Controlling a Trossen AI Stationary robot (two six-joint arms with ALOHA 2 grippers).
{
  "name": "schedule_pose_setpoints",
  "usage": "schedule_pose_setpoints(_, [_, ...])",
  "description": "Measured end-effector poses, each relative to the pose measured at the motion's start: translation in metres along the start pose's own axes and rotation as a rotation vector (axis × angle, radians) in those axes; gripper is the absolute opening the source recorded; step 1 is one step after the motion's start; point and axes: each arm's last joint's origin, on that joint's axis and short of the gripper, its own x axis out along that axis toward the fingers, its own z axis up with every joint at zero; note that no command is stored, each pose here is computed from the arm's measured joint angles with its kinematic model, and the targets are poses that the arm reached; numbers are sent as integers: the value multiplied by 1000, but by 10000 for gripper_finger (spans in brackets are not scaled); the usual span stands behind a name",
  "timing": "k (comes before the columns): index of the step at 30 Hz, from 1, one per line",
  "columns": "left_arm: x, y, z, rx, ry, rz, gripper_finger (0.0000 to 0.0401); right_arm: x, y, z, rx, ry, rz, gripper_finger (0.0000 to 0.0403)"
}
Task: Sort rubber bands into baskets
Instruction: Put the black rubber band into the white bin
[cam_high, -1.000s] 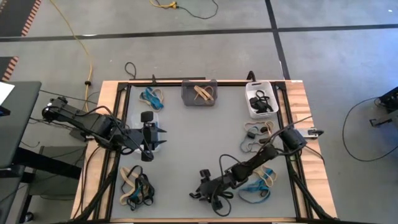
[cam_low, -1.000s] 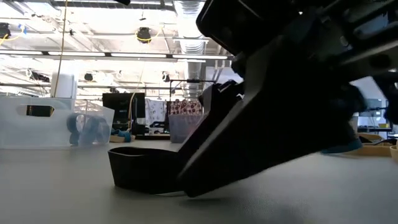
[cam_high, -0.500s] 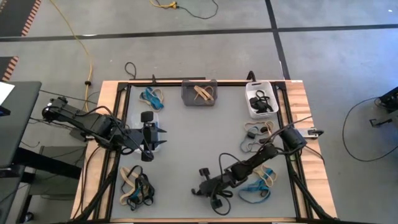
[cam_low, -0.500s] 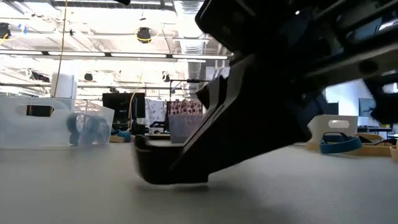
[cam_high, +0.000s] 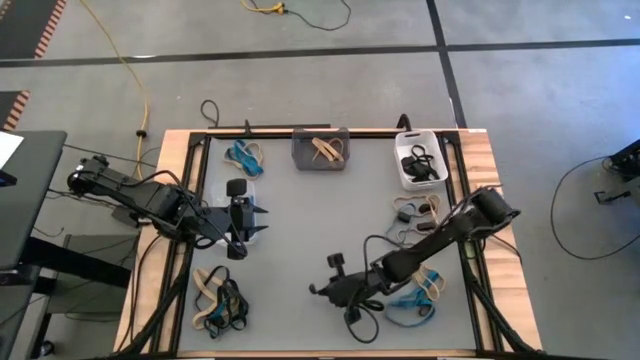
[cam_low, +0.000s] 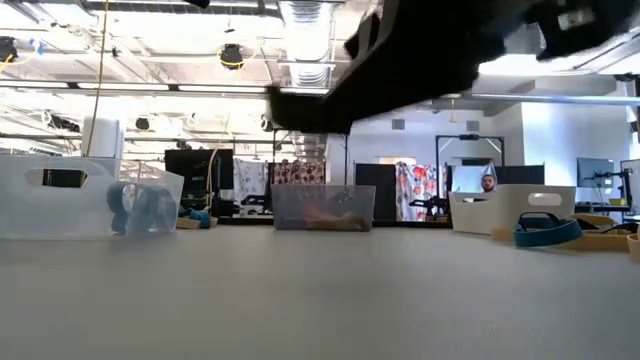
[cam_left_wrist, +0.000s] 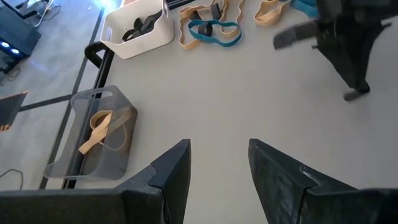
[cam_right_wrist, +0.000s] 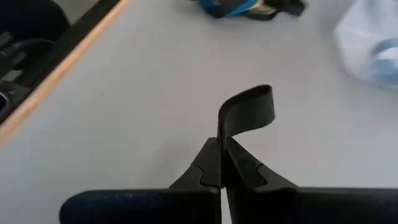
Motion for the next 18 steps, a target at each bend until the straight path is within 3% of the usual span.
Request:
schedule_pose_setpoints(8, [0, 0, 0, 0, 0, 0, 153, -40, -34, 19, -35, 28, -132, 27])
schedule_pose_setpoints(18, [0, 0, 0, 0, 0, 0, 153, -91, -107, 20, 19, 146, -300, 27])
